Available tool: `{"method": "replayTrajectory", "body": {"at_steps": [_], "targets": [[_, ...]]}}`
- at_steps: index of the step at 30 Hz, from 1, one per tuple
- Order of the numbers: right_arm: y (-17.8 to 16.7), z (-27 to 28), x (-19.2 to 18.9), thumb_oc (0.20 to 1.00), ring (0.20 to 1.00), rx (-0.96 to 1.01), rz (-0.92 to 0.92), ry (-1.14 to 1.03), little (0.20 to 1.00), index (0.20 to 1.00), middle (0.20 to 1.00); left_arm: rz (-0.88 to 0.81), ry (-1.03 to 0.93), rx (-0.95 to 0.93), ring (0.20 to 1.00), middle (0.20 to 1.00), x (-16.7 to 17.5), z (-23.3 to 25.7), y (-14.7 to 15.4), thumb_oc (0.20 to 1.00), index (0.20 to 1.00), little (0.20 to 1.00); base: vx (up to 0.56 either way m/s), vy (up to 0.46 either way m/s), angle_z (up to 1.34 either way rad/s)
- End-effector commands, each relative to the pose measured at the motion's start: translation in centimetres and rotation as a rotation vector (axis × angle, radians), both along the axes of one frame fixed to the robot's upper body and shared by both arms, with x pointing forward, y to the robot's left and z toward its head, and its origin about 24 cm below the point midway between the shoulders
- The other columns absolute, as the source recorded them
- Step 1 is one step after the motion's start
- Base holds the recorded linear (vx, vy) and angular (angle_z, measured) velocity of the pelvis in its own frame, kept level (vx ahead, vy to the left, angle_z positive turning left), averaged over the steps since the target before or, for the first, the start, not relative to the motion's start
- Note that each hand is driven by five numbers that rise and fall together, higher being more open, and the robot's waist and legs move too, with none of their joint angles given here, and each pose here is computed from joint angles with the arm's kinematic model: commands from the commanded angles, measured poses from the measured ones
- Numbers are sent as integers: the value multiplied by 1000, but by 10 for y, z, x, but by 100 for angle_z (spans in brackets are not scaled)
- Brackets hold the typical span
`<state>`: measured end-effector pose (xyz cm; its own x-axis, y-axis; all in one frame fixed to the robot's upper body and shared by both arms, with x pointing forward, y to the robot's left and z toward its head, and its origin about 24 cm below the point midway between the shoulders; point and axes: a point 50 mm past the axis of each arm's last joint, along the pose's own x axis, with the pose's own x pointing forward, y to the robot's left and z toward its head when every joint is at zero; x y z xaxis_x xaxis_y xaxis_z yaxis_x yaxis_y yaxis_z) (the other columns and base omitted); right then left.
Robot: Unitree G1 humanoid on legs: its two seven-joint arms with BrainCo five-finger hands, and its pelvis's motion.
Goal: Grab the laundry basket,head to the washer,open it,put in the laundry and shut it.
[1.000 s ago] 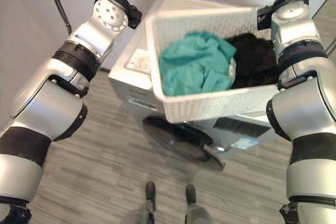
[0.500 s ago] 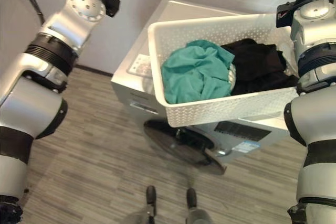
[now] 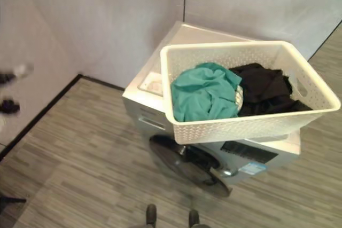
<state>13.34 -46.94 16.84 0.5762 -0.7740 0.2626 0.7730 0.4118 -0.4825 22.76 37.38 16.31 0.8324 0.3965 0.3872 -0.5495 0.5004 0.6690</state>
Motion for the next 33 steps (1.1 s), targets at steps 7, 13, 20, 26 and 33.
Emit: {"method": "replayTrajectory", "body": {"at_steps": [7,13,20,26,33], "targets": [[-13,-34,-94,1000,1000,80,-246,-56,1000,1000,1000,61,-12,-216,1000,1000,-76,-44,5,1000,1000,1000,22,-7,-9],[19,-137,-108,1000,1000,411,-248,133,1000,1000,1000,71,147,-409,1000,1000,-89,-105,-9,1000,1000,1000,-19,-2,-2],[112,-267,-84,1000,1000,900,-94,451,1000,1000,1000,-110,396,-830,1000,1000,-62,-199,-93,1000,1000,1000,-87,-48,-8],[156,-289,-45,1000,1000,960,61,539,1000,1000,1000,-261,513,-905,1000,1000,-46,-219,-150,1000,1000,1000,-83,-98,0],[165,-286,-17,1000,1000,896,127,578,1000,1000,1000,-383,520,-865,1000,1000,-13,-212,-183,1000,1000,1000,-261,-93,14]]}}
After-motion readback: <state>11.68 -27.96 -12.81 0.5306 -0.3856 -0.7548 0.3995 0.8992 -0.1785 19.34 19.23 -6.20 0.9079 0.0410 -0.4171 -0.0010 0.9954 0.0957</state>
